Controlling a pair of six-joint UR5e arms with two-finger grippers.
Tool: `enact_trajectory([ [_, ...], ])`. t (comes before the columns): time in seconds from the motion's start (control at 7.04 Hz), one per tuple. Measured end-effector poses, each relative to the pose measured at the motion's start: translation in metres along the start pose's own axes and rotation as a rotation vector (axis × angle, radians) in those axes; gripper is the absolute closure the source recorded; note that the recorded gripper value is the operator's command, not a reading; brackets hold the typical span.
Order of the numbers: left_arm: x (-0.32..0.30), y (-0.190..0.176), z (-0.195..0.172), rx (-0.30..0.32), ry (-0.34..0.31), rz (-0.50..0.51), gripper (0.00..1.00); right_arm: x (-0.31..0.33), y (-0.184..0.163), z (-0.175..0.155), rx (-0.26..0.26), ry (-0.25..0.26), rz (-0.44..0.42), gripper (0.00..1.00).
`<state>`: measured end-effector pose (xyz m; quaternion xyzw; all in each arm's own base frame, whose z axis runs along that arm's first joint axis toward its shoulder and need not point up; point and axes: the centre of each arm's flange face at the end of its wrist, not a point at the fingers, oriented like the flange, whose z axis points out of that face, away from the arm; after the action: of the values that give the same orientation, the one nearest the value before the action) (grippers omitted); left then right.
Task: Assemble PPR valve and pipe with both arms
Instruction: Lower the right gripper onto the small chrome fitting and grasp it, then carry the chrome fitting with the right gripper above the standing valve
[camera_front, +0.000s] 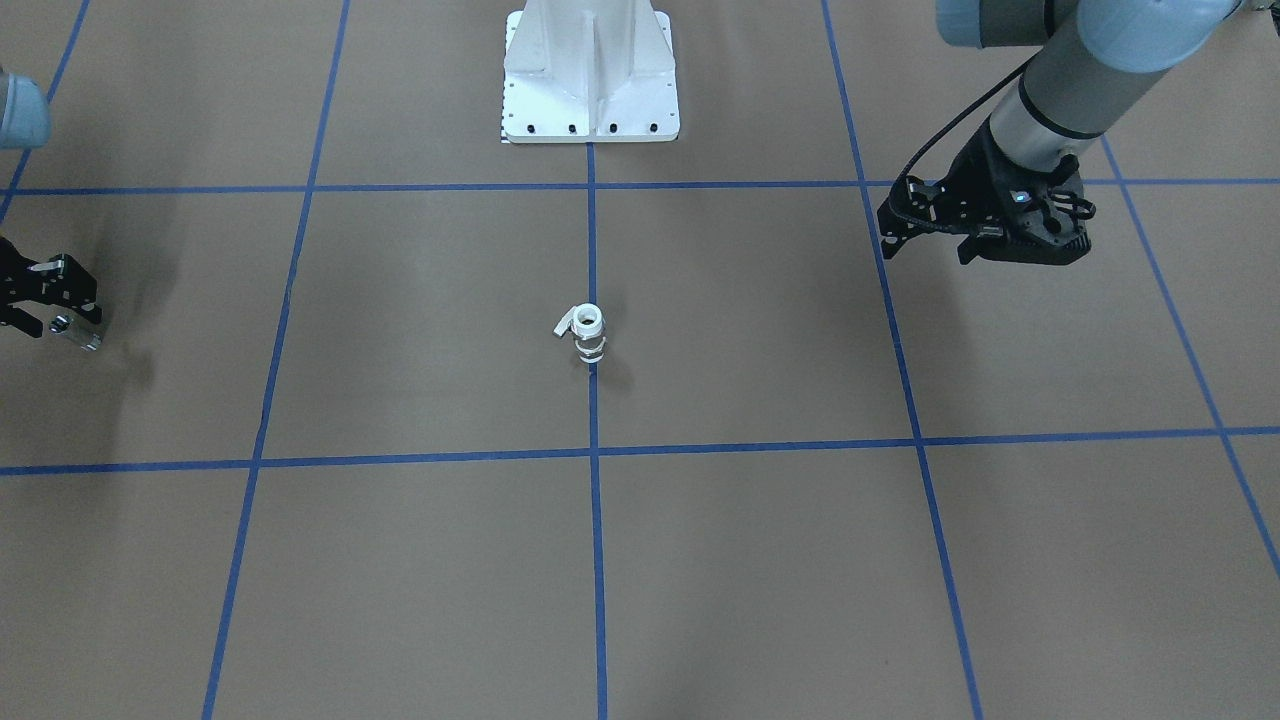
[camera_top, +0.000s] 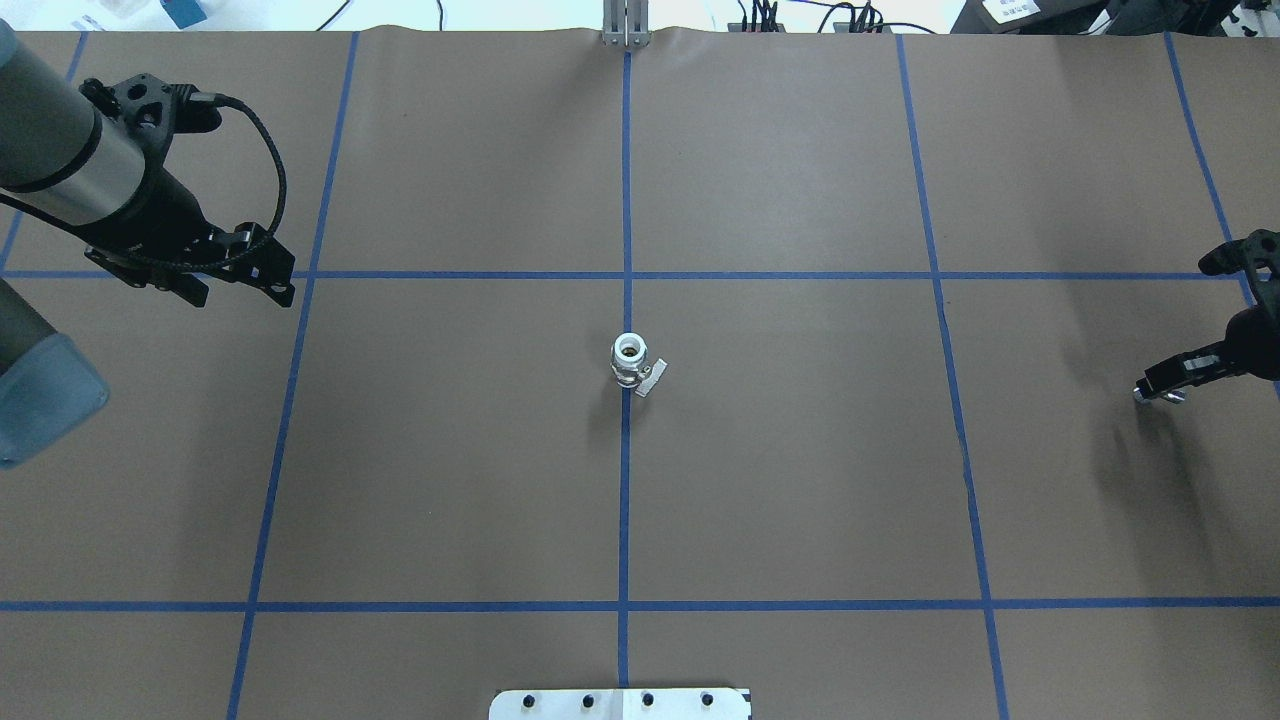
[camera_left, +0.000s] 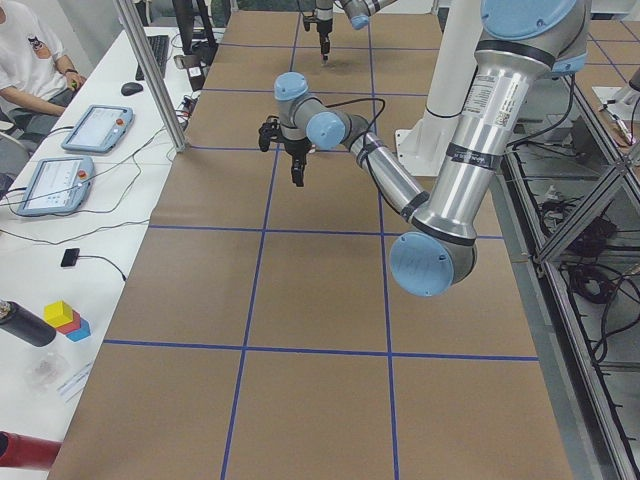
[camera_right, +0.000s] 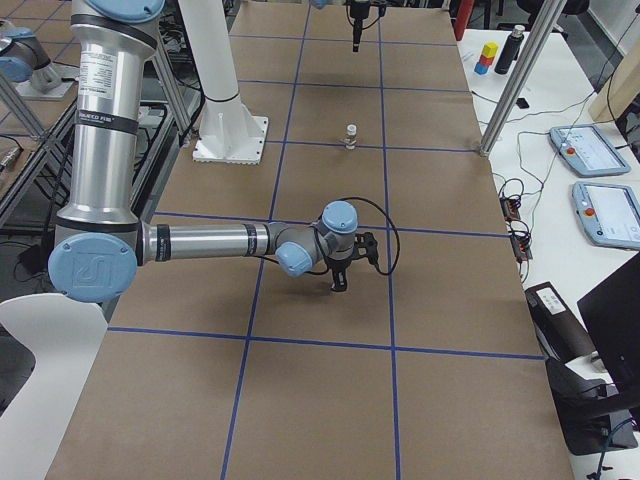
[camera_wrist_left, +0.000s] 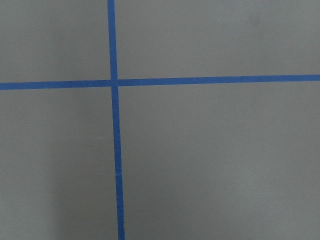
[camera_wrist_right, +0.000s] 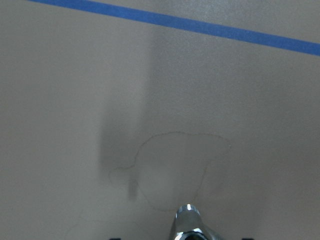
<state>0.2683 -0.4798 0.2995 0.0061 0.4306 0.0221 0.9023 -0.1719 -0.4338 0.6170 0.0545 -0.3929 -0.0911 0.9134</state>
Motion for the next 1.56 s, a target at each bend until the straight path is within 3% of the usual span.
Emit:
enact_trajectory([
  [0.14,0.0,0.0,0.0,0.0,0.0,0.0,0.1,0.001,0.0,0.0,0.004,0.008,0.0,0.67],
  [0.28,0.0,0.0,0.0,-0.001,-0.001,-0.001,0.1,0.001,-0.001,0.0,0.006,0.011,0.0,0.91],
  [0.43,0.0,0.0,0.001,-0.001,-0.001,-0.001,0.1,0.0,-0.001,-0.001,0.008,0.011,-0.001,1.0],
  [0.99,-0.001,-0.001,0.001,0.002,-0.005,-0.002,0.1,-0.02,-0.012,-0.017,0.036,-0.015,-0.014,1.0],
  [1.28,-0.002,-0.001,0.0,0.004,-0.005,-0.002,0.1,-0.064,-0.051,-0.038,0.059,-0.034,0.027,1.0],
  [1.56,-0.009,0.001,0.002,0.002,-0.013,-0.009,0.1,-0.156,-0.12,-0.072,0.053,-0.047,0.099,1.0],
])
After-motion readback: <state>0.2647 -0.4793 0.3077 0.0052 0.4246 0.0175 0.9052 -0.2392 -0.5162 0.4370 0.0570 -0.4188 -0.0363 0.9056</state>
